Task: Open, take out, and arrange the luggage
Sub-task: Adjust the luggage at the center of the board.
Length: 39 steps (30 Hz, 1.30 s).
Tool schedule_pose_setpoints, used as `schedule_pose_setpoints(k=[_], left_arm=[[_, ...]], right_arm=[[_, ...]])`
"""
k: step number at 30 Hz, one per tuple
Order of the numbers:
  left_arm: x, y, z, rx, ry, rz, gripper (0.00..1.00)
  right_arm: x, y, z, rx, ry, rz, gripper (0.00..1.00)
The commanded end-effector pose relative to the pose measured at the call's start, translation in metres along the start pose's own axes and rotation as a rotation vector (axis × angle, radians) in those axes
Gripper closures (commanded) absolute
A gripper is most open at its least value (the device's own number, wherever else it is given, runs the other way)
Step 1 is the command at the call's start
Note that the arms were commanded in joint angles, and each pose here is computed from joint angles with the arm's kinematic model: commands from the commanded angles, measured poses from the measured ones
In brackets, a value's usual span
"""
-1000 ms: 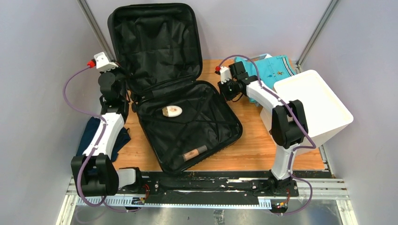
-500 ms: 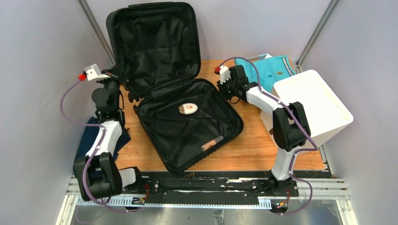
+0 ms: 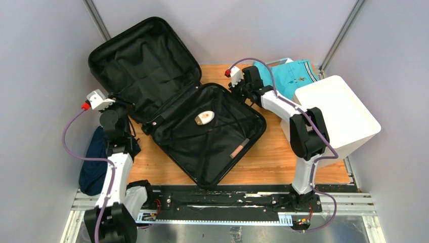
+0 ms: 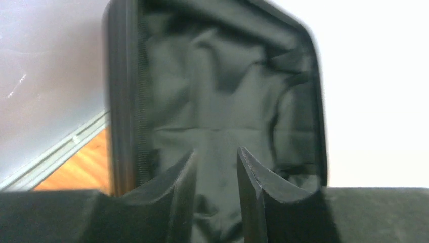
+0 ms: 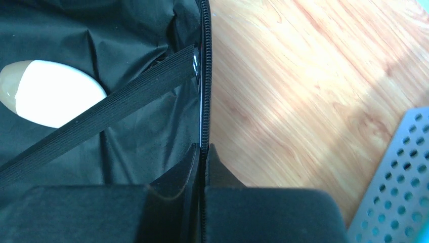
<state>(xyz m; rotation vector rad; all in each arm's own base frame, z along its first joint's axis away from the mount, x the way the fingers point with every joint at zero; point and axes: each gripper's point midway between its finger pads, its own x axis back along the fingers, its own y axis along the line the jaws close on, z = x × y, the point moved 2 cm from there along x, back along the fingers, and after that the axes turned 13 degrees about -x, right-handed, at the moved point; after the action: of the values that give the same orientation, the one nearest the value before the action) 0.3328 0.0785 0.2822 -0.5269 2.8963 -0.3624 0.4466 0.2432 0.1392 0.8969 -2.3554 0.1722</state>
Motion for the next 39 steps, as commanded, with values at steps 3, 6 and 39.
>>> schedule_pose_setpoints(k=[3,6,39], left_arm=[[0.026,-0.009,-0.042,0.058,-0.075,0.006,0.46],[0.038,-0.006,-0.041,0.043,-0.032,-0.008,0.42],[0.08,-0.202,0.116,-0.605,0.807,0.981,0.39]], right_arm=[[-0.021,0.05,0.019,0.036,0.088,-0.175,1.0],[-0.018,0.05,0.022,0.045,0.099,-0.176,1.0],[0.05,0.062,-0.02,0.047,0.111,-0.392,0.44]])
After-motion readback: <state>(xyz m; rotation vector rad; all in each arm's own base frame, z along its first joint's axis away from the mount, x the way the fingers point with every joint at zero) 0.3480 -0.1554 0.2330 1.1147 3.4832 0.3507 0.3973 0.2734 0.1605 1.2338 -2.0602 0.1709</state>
